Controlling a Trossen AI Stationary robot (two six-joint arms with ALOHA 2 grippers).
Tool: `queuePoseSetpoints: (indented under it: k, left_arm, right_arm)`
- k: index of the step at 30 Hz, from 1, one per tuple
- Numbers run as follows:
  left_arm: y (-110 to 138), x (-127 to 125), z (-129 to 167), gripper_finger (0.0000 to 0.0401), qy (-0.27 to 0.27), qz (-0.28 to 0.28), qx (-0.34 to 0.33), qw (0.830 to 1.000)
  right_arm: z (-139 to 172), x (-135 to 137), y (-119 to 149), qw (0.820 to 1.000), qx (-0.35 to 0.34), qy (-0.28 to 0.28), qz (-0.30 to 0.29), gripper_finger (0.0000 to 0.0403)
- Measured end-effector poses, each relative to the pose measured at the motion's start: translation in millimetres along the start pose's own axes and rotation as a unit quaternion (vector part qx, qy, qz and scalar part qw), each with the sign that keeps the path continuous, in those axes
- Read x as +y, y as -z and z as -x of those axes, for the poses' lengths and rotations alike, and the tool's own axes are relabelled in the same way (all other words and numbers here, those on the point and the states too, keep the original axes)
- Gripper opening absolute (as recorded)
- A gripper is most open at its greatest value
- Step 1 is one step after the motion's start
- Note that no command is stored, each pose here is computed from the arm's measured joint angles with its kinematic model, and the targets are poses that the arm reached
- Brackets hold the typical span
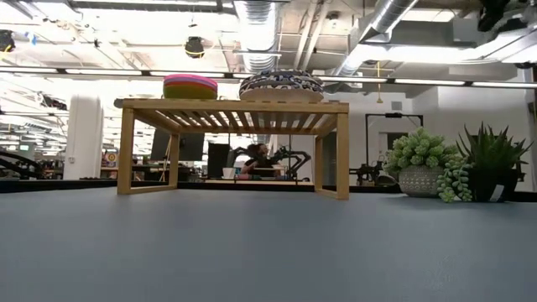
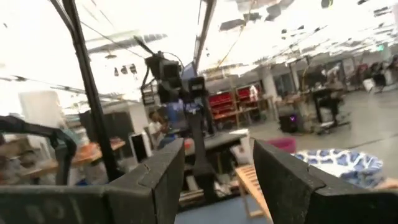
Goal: Place and stack bowls onto a shelf
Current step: Return to Home Position
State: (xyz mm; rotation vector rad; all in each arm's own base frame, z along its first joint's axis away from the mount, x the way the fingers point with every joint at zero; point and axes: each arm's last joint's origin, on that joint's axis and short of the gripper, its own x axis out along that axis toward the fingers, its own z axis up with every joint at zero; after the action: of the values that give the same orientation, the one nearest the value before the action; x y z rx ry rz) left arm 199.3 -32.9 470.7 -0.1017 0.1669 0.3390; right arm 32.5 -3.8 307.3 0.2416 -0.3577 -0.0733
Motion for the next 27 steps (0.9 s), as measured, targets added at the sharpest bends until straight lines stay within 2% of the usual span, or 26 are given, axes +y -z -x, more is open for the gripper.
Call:
queuePoseSetpoints:
  k: [5, 7, 14, 21, 27]
  left_arm:
    - [51.7, 11.6, 9.6, 0.011, 0.023, 0.037, -0.024, 0.999]
    - [73.1, 16.0, 11.5, 0.011, 0.031, 0.062, -0.036, 0.997]
    - [144.5, 29.9, 22.3, 0.011, 0.076, 0.12, -0.072, 0.987]
    - [198.8, 38.8, 33.9, 0.011, 0.116, 0.148, -0.073, 0.98]
    - [223.8, 48.7, 44.4, 0.011, 0.136, 0.163, -0.085, 0.974]
  right_arm:
    - [-0.5, 1.0, -4.4, 1.0, 0.014, 0.006, 0.02, 0.0218]
    - [-1.6, -1.5, 5.7, 0.999, 0.045, 0.012, 0.015, 0.0218]
    - [-8.6, -7.7, 37.3, 0.998, 0.069, -0.005, -0.009, 0.0218]
    - [-18.0, -14.7, 75.5, 0.998, 0.044, -0.025, -0.033, 0.0218]
    - [-19.7, -21.6, 102.4, 0.999, 0.013, -0.027, -0.043, 0.0218]
